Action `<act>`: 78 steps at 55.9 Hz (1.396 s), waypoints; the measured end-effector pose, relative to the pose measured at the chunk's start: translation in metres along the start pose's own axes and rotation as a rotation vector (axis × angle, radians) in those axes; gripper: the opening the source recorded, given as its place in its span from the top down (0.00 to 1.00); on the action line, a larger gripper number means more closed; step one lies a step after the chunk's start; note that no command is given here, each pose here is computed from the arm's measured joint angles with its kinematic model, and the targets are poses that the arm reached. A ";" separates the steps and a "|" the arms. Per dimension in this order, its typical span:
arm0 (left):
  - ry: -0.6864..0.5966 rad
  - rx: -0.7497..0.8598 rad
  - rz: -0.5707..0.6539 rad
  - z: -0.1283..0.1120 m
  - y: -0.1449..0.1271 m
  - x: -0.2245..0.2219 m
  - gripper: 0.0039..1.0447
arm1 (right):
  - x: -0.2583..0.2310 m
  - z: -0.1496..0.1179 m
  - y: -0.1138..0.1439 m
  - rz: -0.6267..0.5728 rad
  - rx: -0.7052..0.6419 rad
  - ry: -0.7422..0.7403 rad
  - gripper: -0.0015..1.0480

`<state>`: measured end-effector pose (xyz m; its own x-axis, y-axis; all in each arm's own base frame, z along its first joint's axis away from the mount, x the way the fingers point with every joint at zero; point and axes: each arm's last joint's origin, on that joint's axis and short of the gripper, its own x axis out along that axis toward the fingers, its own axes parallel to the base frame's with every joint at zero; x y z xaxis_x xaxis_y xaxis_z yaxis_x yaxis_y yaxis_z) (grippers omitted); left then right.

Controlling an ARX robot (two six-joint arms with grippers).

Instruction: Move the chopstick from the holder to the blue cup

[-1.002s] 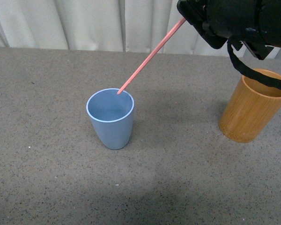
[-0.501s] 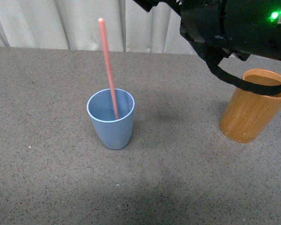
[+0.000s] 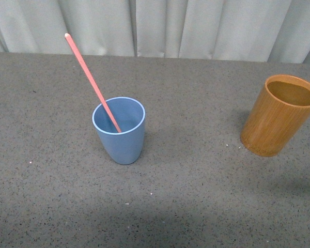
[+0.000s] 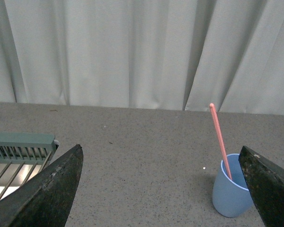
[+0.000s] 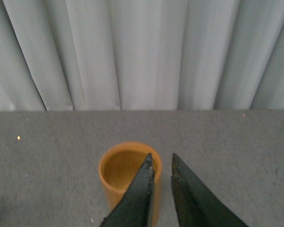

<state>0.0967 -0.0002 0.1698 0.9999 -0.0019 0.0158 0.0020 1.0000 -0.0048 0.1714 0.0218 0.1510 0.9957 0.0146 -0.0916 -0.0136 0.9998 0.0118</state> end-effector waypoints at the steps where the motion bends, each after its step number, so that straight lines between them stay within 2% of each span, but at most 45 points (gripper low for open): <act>1: 0.000 0.000 0.000 0.000 0.000 0.000 0.06 | -0.006 -0.002 -0.004 0.004 -0.001 0.009 0.95; 3: 0.000 0.000 0.000 0.000 0.000 0.000 0.06 | -0.015 -0.003 -0.010 0.014 0.000 0.017 1.00; 9: 0.000 0.000 0.000 0.000 0.000 0.000 0.06 | -0.040 0.002 -0.020 -0.017 -0.001 0.002 0.99; 17: 0.000 0.000 0.001 0.000 0.000 0.000 0.06 | -0.069 0.005 -0.020 -0.008 -0.006 -0.050 0.99; 31: -0.001 0.000 0.000 0.000 0.000 0.000 0.06 | -0.075 0.007 -0.020 -0.010 -0.008 -0.091 0.99; 37: -0.001 0.000 0.000 0.000 0.000 0.000 0.06 | -0.075 0.007 -0.020 -0.010 -0.009 -0.092 0.85; 42: -0.001 0.000 0.000 0.000 0.000 0.000 0.06 | -0.075 0.007 -0.020 -0.010 -0.009 -0.092 0.65; 57: -0.001 0.000 0.000 0.000 0.000 0.000 0.06 | -0.075 0.007 -0.020 -0.010 -0.009 -0.092 0.24; 61: -0.001 0.000 0.000 0.000 0.000 0.000 0.06 | -0.075 0.007 -0.020 -0.010 -0.008 -0.092 0.08; 78: -0.001 0.000 0.000 0.000 0.000 0.000 0.06 | -0.075 0.007 -0.020 -0.010 -0.009 -0.092 0.09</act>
<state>0.0967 -0.0002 0.1699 0.9999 -0.0015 0.0166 0.0016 1.0000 -0.0048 0.0978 0.0003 0.1644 1.0000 0.0042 -0.0002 -0.0042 1.0000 0.0029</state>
